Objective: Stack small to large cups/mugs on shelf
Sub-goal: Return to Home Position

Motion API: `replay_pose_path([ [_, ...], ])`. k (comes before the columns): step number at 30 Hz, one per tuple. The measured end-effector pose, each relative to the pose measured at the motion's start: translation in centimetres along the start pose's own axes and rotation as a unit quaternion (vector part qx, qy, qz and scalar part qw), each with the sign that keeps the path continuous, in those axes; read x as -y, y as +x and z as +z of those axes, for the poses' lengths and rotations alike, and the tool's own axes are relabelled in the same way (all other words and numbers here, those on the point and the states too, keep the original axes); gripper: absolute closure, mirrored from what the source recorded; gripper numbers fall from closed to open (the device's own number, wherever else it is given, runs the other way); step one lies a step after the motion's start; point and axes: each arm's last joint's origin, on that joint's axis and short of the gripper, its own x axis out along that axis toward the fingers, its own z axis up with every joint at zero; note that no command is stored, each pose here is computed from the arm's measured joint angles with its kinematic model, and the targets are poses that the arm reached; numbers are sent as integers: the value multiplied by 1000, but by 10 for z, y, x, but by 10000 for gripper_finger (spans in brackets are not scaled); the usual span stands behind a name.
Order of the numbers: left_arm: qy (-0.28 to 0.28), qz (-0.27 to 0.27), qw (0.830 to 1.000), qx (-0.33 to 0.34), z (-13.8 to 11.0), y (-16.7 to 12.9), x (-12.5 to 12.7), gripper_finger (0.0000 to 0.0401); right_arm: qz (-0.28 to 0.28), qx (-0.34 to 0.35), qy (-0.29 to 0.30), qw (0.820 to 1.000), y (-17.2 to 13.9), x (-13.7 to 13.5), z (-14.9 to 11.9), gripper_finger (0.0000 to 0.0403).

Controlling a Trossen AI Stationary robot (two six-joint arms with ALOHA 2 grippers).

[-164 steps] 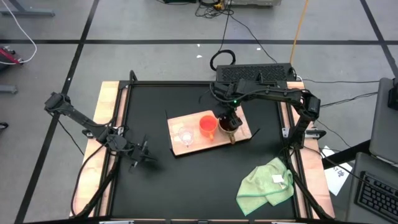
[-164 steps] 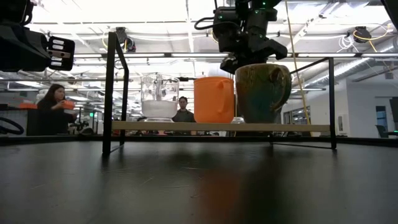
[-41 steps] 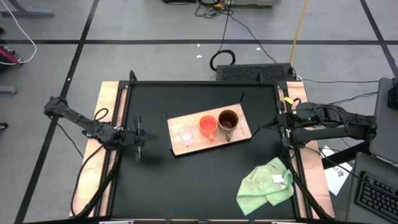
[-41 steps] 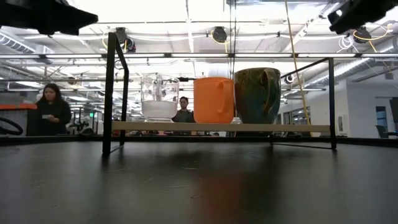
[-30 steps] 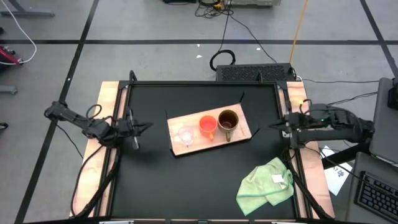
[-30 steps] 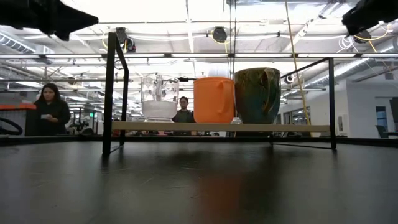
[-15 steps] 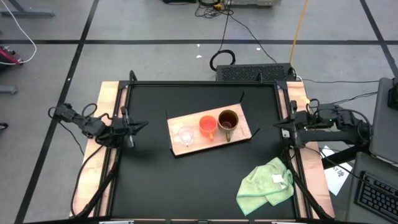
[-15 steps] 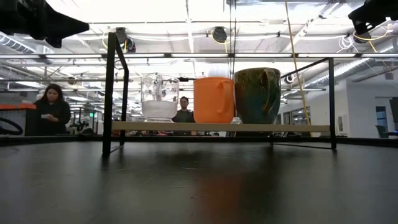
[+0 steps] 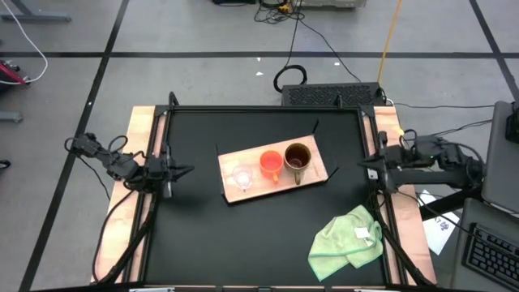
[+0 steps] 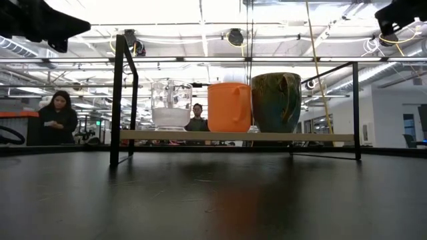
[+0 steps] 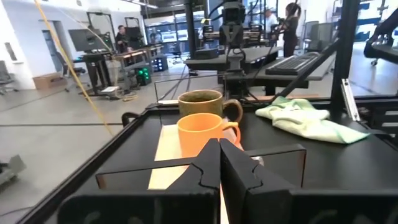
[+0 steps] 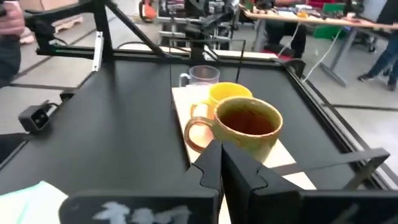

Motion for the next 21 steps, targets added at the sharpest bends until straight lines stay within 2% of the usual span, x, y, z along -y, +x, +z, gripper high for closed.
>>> replay_pose_path([
  [3,-4,-9,1000,1,0,0,1,400,23,16,-13,1000,-5,-2,-1,403],
  [8,-7,-10,1000,0,0,0,1,400,15,60,-9,998,-21,-2,-6,403],
  [13,-6,-11,1000,0,0,0,1,400,-8,51,-1,999,-13,0,-3,403],
  [21,-11,-57,998,23,-14,5,9,400,-52,46,19,997,-13,2,-3,403],
])
